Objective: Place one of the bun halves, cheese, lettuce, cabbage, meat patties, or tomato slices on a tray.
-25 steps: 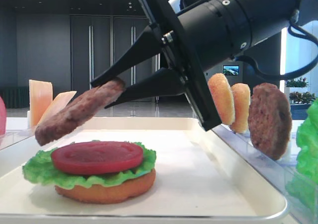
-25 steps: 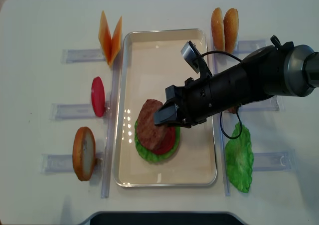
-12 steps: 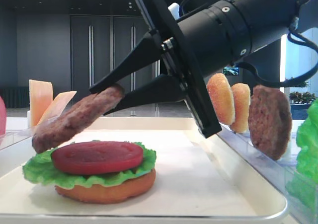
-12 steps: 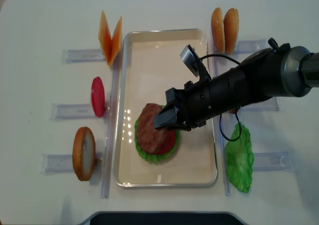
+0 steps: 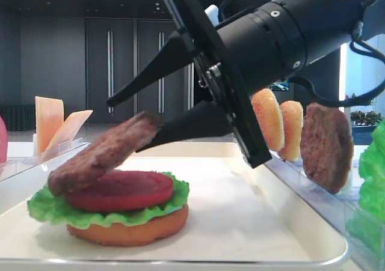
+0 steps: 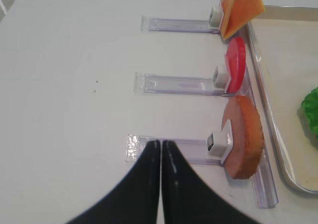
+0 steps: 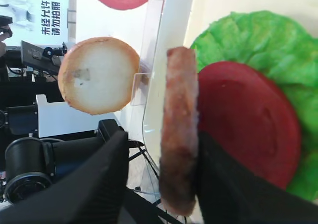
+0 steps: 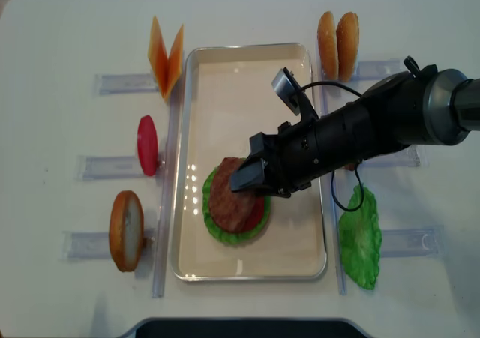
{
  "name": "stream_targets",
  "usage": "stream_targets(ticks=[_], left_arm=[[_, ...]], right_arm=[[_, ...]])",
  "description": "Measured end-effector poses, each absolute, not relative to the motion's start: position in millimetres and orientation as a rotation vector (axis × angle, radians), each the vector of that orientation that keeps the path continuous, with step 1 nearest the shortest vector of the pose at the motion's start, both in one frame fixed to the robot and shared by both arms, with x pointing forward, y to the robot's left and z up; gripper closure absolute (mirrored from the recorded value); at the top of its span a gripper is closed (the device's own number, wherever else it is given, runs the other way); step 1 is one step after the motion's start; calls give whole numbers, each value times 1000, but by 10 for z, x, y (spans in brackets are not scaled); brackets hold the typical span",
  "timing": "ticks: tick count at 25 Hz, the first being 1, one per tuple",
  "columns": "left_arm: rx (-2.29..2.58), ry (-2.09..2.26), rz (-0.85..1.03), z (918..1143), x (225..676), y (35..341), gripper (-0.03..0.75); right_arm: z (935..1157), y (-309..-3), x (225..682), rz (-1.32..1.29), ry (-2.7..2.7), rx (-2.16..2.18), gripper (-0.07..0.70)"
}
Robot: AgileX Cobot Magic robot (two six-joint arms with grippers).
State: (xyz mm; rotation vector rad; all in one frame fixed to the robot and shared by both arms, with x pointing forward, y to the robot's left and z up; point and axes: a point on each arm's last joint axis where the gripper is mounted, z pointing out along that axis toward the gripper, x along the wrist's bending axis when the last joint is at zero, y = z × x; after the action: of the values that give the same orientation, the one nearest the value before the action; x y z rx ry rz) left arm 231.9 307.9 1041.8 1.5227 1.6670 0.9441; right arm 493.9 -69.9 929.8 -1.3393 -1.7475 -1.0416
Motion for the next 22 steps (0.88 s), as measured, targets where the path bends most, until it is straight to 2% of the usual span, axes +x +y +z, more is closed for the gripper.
stream_targets(ticks=[7, 16, 22], left_arm=[[1523, 1667, 944, 10418, 2319, 3079, 715], [1523, 1667, 944, 10418, 2319, 3079, 715], [1523, 1667, 944, 10418, 2319, 3079, 715]], right_arm=[[9345, -811, 4997, -1060, -1826, -1362, 192], [9723, -1099, 5010, -1106, -2074, -1416, 169], [10091, -1354, 4930, -1149, -2225, -1447, 167]])
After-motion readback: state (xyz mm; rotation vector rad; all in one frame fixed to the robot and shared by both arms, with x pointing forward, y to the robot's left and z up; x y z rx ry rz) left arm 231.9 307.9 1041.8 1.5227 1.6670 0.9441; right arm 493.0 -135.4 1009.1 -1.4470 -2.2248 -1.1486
